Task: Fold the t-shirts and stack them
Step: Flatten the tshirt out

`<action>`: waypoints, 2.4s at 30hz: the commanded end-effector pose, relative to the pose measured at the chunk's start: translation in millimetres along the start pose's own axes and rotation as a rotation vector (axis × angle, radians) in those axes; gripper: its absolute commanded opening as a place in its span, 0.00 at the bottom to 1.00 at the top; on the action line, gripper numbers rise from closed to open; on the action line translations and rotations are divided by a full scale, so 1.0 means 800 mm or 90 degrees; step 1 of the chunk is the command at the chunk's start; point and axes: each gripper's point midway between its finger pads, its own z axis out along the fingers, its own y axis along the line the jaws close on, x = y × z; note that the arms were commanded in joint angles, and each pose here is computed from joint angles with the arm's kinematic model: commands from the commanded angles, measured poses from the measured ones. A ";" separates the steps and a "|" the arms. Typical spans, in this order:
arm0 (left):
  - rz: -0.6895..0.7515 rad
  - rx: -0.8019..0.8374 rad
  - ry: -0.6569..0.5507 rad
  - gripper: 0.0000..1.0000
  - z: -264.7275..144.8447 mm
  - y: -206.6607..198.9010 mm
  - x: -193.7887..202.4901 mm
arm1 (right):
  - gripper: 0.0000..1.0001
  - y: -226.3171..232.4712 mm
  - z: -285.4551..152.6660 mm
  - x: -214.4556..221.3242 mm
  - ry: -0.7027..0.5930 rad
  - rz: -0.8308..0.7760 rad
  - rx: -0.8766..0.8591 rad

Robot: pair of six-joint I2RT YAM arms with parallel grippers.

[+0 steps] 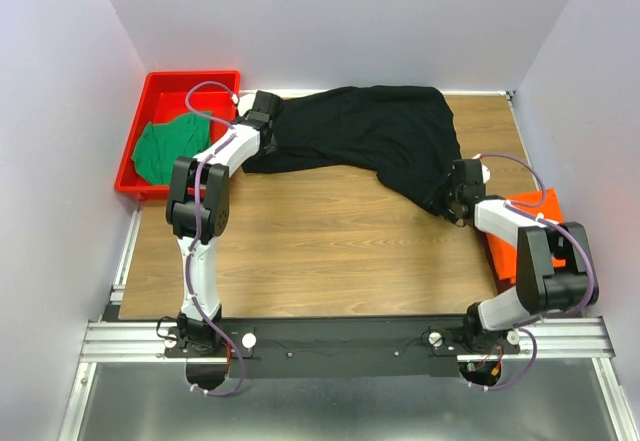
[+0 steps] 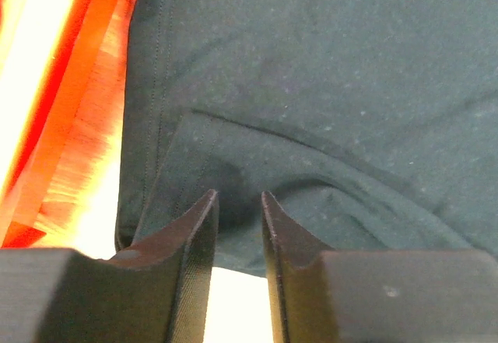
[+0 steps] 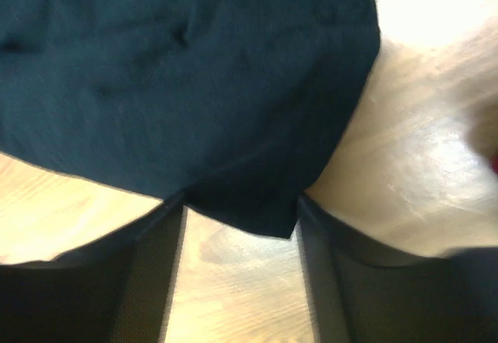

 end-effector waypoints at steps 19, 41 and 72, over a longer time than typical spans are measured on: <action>0.021 0.074 -0.009 0.00 -0.053 -0.003 -0.001 | 0.01 0.063 -0.100 -0.126 -0.140 0.004 -0.059; 0.015 0.080 -0.045 0.44 -0.060 -0.009 -0.045 | 0.01 0.007 -0.119 -0.166 -0.174 0.042 0.019; 0.057 0.058 0.076 0.45 0.027 -0.018 0.038 | 0.01 -0.004 -0.097 -0.119 -0.096 0.050 -0.006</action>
